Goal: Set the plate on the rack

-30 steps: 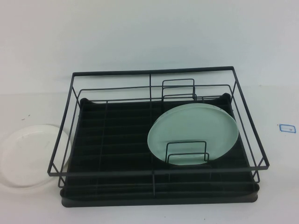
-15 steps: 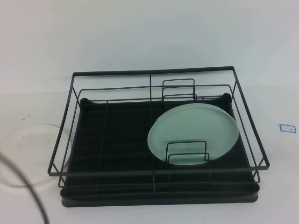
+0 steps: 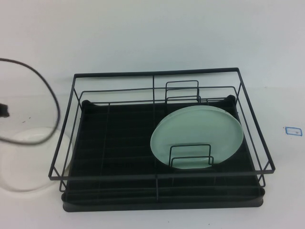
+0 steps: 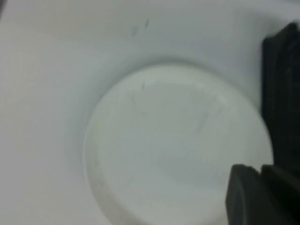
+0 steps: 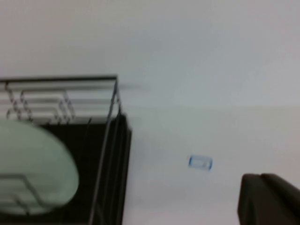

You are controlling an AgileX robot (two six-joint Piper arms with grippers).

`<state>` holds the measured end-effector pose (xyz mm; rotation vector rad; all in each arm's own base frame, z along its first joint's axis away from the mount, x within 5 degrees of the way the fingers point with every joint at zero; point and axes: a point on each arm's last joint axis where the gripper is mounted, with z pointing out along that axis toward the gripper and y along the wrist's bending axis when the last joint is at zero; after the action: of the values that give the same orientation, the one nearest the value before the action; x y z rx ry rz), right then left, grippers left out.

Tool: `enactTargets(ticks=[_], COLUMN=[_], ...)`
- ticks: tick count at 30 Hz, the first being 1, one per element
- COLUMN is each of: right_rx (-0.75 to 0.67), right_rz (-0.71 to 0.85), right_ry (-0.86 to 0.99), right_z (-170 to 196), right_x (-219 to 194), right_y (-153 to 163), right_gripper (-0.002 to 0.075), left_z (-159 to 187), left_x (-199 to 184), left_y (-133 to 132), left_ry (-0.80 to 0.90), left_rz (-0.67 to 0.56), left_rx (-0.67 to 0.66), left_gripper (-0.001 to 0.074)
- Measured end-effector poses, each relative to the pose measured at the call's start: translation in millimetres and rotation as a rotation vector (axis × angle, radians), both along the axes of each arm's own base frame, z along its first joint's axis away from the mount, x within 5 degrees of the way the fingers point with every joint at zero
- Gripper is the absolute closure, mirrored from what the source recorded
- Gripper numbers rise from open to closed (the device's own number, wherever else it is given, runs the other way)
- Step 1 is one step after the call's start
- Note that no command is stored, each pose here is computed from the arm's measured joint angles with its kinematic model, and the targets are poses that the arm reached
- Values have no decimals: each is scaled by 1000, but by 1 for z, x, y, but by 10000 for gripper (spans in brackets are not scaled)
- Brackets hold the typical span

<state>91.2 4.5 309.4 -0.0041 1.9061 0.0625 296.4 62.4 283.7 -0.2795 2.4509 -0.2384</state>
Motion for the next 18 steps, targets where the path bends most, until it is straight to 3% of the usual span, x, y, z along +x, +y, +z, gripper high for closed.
enactTargets(ticks=[3,6,11,18], right_rx=[7,6,18,28], right_rz=[59,111,148,157], right_ry=[84,133,158,173], right_z=[-6,-13,-19,-20], right_x=[-2,-4,-5,-6], right_y=[5,10,13,14], right_gripper=[708,708,708,708], left_z=[-10,-26,-43,-42], left_x=[12,23,35,42], left_y=[24,39,47,56], left_ry=[74,132,147,86], left_rz=[-63,-70,-50,29], left_rx=[-114,-159,-77,63], left_gripper=[428,308,345,393])
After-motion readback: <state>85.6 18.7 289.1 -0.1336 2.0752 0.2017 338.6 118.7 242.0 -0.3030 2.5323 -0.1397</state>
